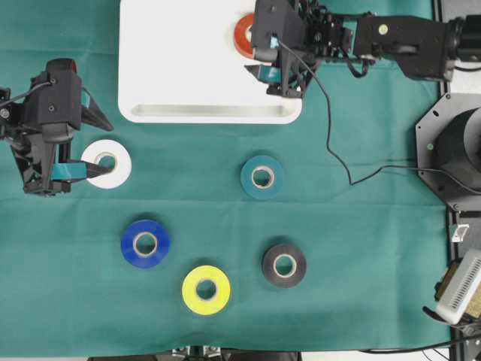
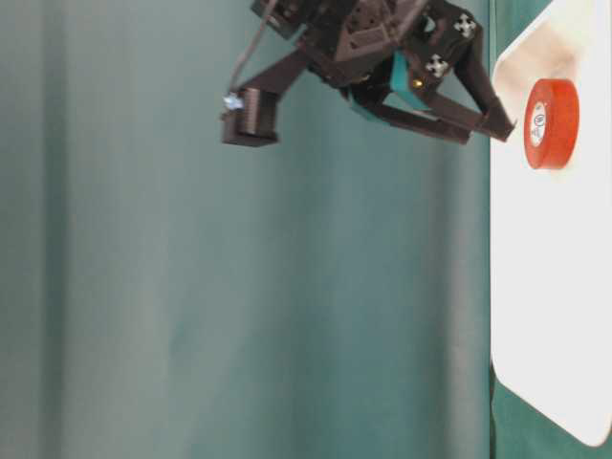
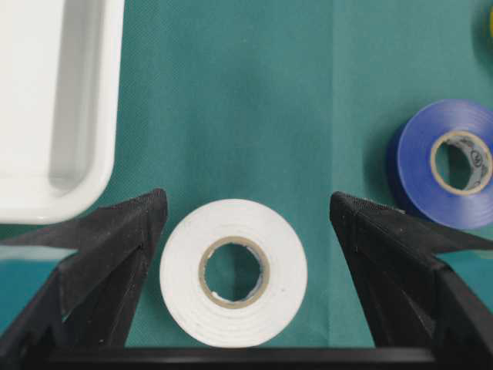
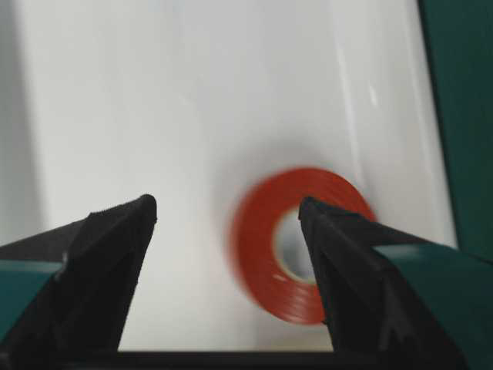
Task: Put the tape alternately from left to right into the white case.
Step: 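Release the red roll in the tray and withdraw the right gripper, then move the left gripper down onto the blue tape roll, then grasp the blue roll with the left gripper and carry it to the tray, then release the blue roll in the tray and withdraw the left gripper, then move the right gripper down to the yellow tape roll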
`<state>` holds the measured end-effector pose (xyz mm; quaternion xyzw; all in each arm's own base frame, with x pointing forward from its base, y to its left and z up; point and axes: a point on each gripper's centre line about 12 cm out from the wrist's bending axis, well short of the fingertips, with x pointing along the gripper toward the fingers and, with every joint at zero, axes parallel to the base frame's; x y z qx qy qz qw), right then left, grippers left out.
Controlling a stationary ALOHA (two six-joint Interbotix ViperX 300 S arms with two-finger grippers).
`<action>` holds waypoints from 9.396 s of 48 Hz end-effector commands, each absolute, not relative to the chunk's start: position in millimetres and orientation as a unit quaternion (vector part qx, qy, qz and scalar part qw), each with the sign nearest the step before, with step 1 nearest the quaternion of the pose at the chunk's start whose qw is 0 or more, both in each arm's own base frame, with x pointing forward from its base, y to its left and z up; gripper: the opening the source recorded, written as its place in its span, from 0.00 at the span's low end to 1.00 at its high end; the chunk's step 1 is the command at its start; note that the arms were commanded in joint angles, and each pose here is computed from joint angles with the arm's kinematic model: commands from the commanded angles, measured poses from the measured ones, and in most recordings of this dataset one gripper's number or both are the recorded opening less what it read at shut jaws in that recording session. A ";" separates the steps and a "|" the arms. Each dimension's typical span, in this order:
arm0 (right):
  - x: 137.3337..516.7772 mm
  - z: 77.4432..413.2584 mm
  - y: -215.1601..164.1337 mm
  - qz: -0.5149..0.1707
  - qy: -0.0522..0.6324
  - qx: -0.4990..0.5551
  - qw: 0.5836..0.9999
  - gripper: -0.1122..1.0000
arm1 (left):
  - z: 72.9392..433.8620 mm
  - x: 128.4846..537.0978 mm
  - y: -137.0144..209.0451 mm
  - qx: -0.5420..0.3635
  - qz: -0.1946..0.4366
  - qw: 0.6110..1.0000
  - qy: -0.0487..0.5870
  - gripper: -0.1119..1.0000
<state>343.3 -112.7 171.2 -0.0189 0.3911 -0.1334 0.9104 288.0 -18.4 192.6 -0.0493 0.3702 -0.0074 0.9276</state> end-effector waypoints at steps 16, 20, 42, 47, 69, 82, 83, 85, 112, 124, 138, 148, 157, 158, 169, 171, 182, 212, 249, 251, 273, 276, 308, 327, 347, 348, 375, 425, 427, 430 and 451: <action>356.5 215.2 -32.9 -0.032 0.303 -0.057 0.951 0.80 | 200.3 290.1 -17.7 -0.052 -0.007 0.932 0.357 0.67; 357.1 218.8 -19.5 -0.012 0.285 -0.059 0.957 0.80 | 200.3 290.1 -18.1 -0.052 -0.007 0.932 0.357 0.67; 340.2 208.6 15.7 0.037 0.240 -0.014 0.970 0.81 | 199.8 290.6 -18.1 -0.052 -0.007 0.933 0.357 0.67; 336.2 207.2 19.8 0.047 0.227 -0.009 0.973 0.80 | 197.9 289.8 -17.6 -0.053 -0.006 0.932 0.359 0.67; 332.2 203.3 21.8 0.054 0.217 -0.006 0.975 0.80 | 197.8 291.0 -24.0 -0.049 -0.016 0.932 0.359 0.67; 332.7 200.6 21.7 0.053 0.222 -0.006 0.974 0.81 | 191.8 297.0 -42.4 -0.037 -0.043 0.928 0.368 0.67; 332.8 200.7 21.8 0.054 0.221 -0.006 0.974 0.80 | 191.9 298.7 -44.0 -0.037 -0.045 0.928 0.367 0.67; 332.8 200.1 21.7 0.053 0.223 -0.006 0.973 0.80 | 191.3 301.0 -46.2 -0.035 -0.048 0.928 0.366 0.67; 332.8 198.0 21.7 0.053 0.226 -0.006 0.973 0.80 | 169.3 339.1 -92.7 -0.012 -0.098 0.916 0.388 0.67; 332.8 197.3 21.7 0.053 0.227 -0.006 0.972 0.80 | 154.8 352.7 -100.5 -0.007 -0.101 0.909 0.404 0.67; 333.7 193.2 21.7 0.053 0.233 -0.006 0.971 0.80 | 139.6 363.1 -103.4 -0.004 -0.099 0.902 0.419 0.67; 333.7 193.2 21.7 0.053 0.233 -0.006 0.971 0.80 | 132.3 366.1 -104.9 -0.002 -0.099 0.899 0.427 0.67; 333.3 192.7 21.7 0.053 0.234 -0.006 0.971 0.81 | 127.7 365.8 -110.3 0.002 -0.105 0.896 0.432 0.67; 333.3 192.7 21.7 0.053 0.234 -0.006 0.971 0.80 | 127.6 366.1 -111.0 0.002 -0.105 0.896 0.432 0.67; 333.0 192.4 21.8 0.053 0.234 -0.006 0.971 0.80 | 117.4 369.8 -113.9 0.006 -0.106 0.890 0.443 0.67; 333.0 192.4 21.8 0.053 0.234 -0.006 0.971 0.81 | 115.6 369.7 -113.9 0.007 -0.106 0.889 0.444 0.67; 332.9 192.2 21.7 0.053 0.234 -0.006 0.971 0.80 | 112.8 369.2 -113.7 0.007 -0.106 0.888 0.448 0.66; 332.9 192.2 21.7 0.053 0.234 -0.006 0.971 0.80 | 114.8 367.0 -113.7 0.008 -0.107 0.888 0.448 0.07; 333.4 193.2 23.4 0.056 0.232 -0.006 0.971 0.80 | 171.6 365.1 -124.0 0.012 -0.125 0.898 0.421 0.07; 333.4 193.2 23.4 0.056 0.232 -0.006 0.971 0.80 | 171.9 365.3 -122.2 0.012 -0.123 0.898 0.421 0.07; 333.1 192.8 24.0 0.057 0.232 -0.006 0.971 0.80 | 180.7 381.6 -48.9 -0.025 -0.038 0.912 0.408 0.07; 333.1 192.8 24.5 0.058 0.232 -0.006 0.971 0.80 | 182.2 384.5 -34.3 -0.027 -0.023 0.915 0.403 0.07; 333.0 193.0 26.6 0.061 0.231 -0.006 0.971 0.80 | 188.5 415.2 81.0 0.033 0.066 0.939 0.337 0.07; 332.8 192.5 29.2 0.063 0.232 0.001 0.971 0.80 | 178.1 432.3 106.6 0.039 0.084 0.935 0.343 0.07; 333.6 188.4 29.2 0.062 0.238 0.002 0.969 0.80 | 177.5 432.1 100.9 0.041 0.078 0.935 0.343 0.35; 333.6 188.4 29.2 0.063 0.238 0.001 0.969 0.80 | 178.0 432.1 100.2 0.042 0.077 0.935 0.343 0.40; 333.6 188.4 29.7 0.063 0.238 0.002 0.969 0.80 | 199.0 412.1 68.6 0.050 0.050 0.942 0.327 0.80; 332.9 186.8 29.7 0.063 0.240 0.002 0.969 0.81 | 189.1 335.3 -20.7 0.049 -0.043 0.946 0.319 0.79; 332.9 186.8 30.2 0.064 0.240 0.001 0.969 0.80 | 187.0 333.6 -23.2 0.050 -0.046 0.945 0.320 0.79; 332.9 186.8 30.2 0.064 0.240 0.001 0.969 0.80 | 185.7 332.0 -25.6 0.051 -0.050 0.945 0.320 0.79; 334.0 194.1 56.8 0.106 0.215 -0.003 0.971 0.80 | 186.8 333.3 -26.1 0.053 -0.051 0.948 0.309 0.79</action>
